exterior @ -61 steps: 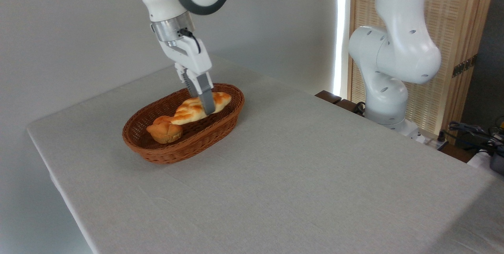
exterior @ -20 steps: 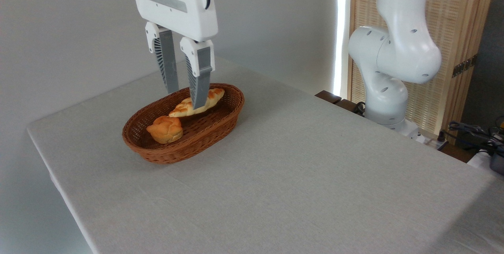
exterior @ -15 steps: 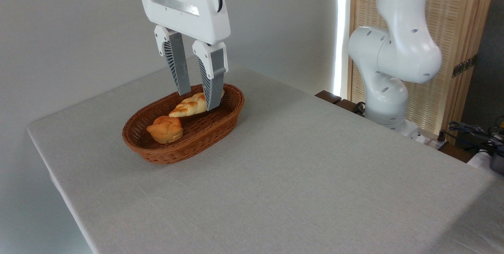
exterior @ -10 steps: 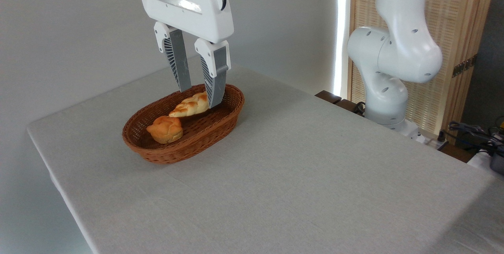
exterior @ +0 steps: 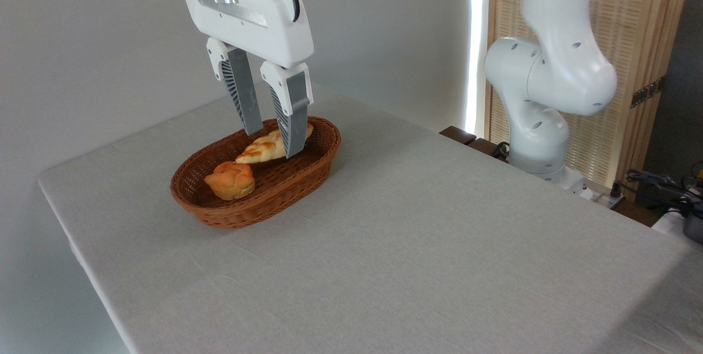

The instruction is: Put bread into the basket

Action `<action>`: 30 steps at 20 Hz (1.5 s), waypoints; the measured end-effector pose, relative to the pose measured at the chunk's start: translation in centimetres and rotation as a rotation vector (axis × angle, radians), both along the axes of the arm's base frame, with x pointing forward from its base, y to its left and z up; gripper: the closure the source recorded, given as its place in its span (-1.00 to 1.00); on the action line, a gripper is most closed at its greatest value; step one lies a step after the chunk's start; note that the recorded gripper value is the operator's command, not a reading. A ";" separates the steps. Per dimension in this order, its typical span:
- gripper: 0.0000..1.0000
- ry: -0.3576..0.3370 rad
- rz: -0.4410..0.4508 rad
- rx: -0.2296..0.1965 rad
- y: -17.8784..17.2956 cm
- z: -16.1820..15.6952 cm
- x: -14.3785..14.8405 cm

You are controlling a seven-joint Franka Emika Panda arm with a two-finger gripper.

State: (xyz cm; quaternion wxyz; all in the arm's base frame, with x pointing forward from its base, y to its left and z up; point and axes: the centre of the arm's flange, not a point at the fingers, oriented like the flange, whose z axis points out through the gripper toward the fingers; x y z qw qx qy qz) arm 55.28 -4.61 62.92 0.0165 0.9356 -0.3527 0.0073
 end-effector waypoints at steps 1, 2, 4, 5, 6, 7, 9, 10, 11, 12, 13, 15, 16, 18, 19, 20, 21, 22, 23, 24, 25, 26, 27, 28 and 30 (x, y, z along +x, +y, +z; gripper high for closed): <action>-1.00 0.000 -0.002 0.015 0.1 0.0 0.0; -1.00 -0.001 -0.004 0.023 0.1 0.0 0.0; -1.00 -0.004 -0.006 0.032 0.1 0.0 0.0; -1.00 -0.005 -0.006 0.034 0.1 0.1 0.0; -1.00 -0.008 -0.006 0.034 0.2 0.2 0.1; -1.00 -0.010 -0.006 0.035 0.2 0.3 0.1; -1.00 -0.014 -0.005 0.035 0.2 0.3 0.1; -1.00 -0.017 -0.005 0.034 0.2 0.4 0.1; -1.00 -0.019 -0.004 0.034 0.2 0.4 0.2; -1.00 -0.022 -0.004 0.034 0.2 0.4 0.2; -1.00 -0.026 -0.004 0.034 0.2 0.4 0.3; -1.00 -0.028 -0.004 0.034 0.2 0.4 0.3; -1.00 -0.028 -0.003 0.034 0.3 0.3 0.4; -1.00 -0.027 -0.002 0.034 0.3 0.3 0.4; -1.00 -0.026 -0.002 0.034 0.3 0.2 0.4; -1.00 -0.025 -0.002 0.034 0.4 0.2 0.4; -1.00 -0.024 -0.002 0.034 0.4 0.1 0.4; -1.00 -0.022 -0.002 0.034 0.4 0.1 0.4; -1.00 -0.021 -0.002 0.034 0.4 0.0 0.4; -1.00 -0.020 -0.001 0.034 0.4 -0.1 0.4; -1.00 -0.019 -0.002 0.034 0.4 -0.1 0.4; -1.00 -0.018 -0.005 0.034 0.4 -0.1 0.4; -1.00 -0.018 -0.018 0.035 0.4 -0.1 0.4; -1.00 -0.018 -0.041 0.035 0.4 -0.2 0.4; -1.00 -0.018 -0.069 0.035 0.4 -0.2 0.4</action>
